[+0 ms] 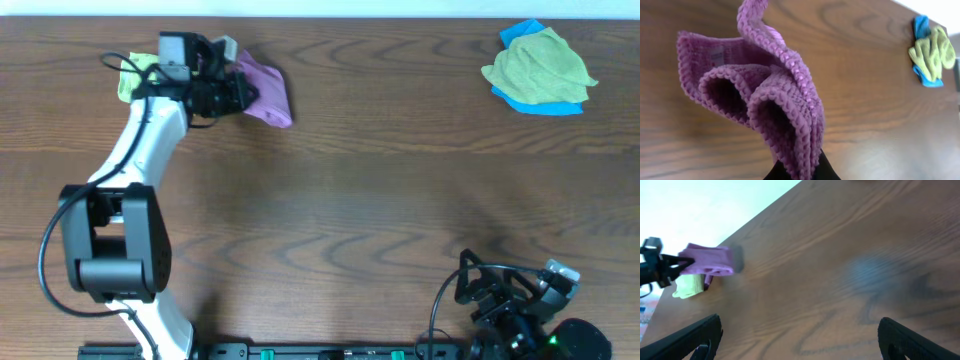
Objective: Fold the cloth
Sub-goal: 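Lift the pink square with the left gripper and carry it to the green cloth, then lower the pink square onto the green cloth stack with the left gripper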
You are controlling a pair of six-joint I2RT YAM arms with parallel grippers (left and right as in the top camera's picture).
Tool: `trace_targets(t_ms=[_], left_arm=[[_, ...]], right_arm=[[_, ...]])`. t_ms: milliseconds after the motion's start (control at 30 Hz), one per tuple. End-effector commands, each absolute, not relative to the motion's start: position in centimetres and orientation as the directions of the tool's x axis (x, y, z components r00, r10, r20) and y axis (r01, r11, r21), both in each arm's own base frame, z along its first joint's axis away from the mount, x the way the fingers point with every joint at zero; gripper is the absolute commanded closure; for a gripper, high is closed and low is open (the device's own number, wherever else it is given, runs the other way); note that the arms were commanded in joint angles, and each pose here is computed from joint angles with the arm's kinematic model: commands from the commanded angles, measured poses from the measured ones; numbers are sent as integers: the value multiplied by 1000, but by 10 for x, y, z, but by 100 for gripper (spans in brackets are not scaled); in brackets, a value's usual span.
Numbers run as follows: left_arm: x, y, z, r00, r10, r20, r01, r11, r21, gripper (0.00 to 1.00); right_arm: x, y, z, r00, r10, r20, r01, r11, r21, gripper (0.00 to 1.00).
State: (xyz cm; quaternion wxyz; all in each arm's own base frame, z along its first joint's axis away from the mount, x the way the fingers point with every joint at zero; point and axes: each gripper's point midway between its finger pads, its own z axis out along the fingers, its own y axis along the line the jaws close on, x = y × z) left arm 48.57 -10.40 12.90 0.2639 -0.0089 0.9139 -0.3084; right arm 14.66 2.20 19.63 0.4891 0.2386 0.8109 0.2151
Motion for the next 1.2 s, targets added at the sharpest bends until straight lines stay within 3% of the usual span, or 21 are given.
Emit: trace_targets(t_ms=[0,633,1167], left_arm=[[499,-73,155,-801,-149,-580,189,856,-481,94],[514,9,194,-723,-51,-689,198,940,-277,94],[535,41,199,-685,-15,-728,229,945,-234,94]], right_arm=[[148,19,198,-389,606,-694,186,790,585,1],[148,19,198,-388,605,-695,185,790,585,1],[152,18,208,-357,596,-719,160,798,581,1]])
